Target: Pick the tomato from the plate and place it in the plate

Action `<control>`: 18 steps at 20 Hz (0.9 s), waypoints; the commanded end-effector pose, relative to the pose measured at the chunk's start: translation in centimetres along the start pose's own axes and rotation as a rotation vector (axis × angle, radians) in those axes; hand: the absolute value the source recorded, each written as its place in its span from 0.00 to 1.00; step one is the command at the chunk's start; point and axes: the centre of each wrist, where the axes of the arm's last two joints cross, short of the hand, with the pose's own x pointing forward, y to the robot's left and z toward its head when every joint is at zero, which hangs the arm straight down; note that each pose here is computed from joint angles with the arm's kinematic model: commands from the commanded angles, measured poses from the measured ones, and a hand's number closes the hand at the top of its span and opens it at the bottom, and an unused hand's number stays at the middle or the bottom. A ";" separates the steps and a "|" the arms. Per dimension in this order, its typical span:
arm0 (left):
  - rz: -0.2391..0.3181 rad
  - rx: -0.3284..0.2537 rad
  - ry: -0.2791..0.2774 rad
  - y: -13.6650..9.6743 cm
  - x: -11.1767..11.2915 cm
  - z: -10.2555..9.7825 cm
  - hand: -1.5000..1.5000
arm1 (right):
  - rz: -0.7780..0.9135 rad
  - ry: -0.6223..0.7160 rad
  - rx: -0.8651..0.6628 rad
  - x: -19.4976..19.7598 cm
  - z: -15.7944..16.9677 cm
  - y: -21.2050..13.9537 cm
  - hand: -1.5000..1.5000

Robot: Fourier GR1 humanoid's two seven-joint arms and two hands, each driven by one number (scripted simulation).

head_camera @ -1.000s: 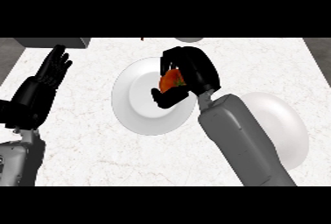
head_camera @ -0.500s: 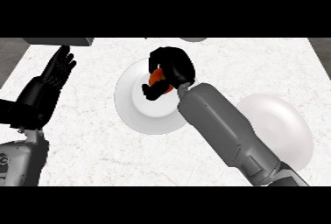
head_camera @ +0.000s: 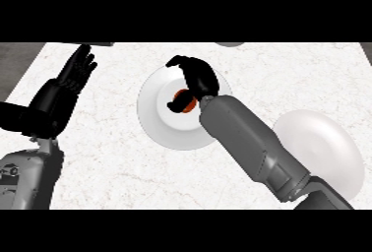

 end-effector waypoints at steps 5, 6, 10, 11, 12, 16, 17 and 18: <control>-0.010 -0.010 -0.004 -1.0 -0.1 -0.6 0.50 | -0.222 -0.066 -0.114 0.1 0.0 0.1 0.00; 0.008 0.005 -0.018 -0.2 0.2 -1.2 0.50 | -0.281 -0.072 -0.156 0.2 -0.3 -0.6 0.00; -0.013 0.013 -0.006 0.1 0.0 0.1 0.50 | -0.426 -0.086 -0.156 0.7 -0.6 -1.4 0.00; 0.006 0.008 0.005 -0.5 -0.8 1.0 0.50 | -0.458 -0.096 -0.182 1.1 -0.8 -2.0 0.00; -0.005 0.055 0.011 0.9 -0.7 0.1 0.50 | -0.500 -0.102 -0.175 0.4 -0.9 -2.0 0.00; -0.007 0.054 0.021 1.4 -1.3 1.0 0.50 | -0.572 -0.058 -0.201 -2.3 -0.9 -1.8 0.00; -0.020 0.075 0.025 1.6 -0.6 1.5 0.50 | -0.580 -0.056 -0.200 -2.0 -1.1 -2.1 0.00; -0.009 0.071 0.027 1.3 -1.5 1.7 0.50 | -0.603 -0.068 -0.234 -2.5 -1.7 -4.0 0.00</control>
